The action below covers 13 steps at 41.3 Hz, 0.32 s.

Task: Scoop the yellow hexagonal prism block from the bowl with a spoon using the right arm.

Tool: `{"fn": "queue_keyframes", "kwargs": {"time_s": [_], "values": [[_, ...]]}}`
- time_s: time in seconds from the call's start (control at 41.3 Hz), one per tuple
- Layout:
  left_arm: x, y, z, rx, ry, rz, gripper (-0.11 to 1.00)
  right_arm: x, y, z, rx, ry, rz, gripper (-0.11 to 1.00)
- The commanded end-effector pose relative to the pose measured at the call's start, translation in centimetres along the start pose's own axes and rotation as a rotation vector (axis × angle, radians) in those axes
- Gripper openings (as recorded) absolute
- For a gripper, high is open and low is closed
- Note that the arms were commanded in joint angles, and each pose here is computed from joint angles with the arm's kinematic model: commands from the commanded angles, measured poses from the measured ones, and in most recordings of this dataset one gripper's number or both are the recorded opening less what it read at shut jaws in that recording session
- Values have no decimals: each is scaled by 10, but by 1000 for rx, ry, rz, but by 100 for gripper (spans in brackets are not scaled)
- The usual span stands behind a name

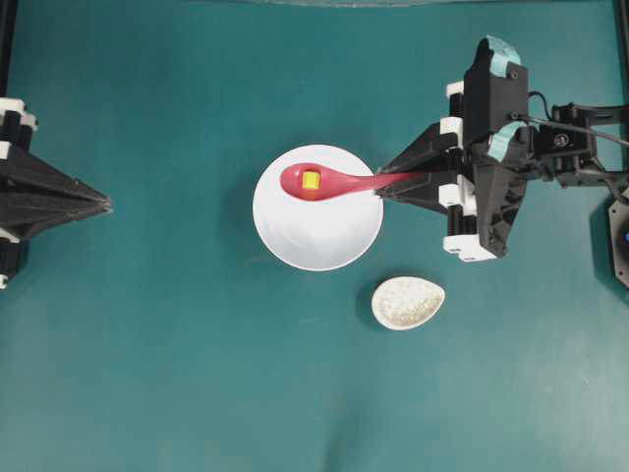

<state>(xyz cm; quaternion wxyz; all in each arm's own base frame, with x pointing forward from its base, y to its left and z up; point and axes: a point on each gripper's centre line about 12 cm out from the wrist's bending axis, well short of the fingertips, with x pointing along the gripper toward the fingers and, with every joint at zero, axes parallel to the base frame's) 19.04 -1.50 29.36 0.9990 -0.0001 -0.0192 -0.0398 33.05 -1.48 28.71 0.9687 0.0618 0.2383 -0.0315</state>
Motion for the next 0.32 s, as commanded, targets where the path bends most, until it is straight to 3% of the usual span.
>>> {"fn": "queue_keyframes", "kwargs": {"time_s": [0.0,0.291], "values": [[1,0,15,2,-38,0,7,-8,2,17,-5,-56,5,22],[-3,0,17,6,-31,-1,7,-8,2,17,-5,-60,5,22]]}}
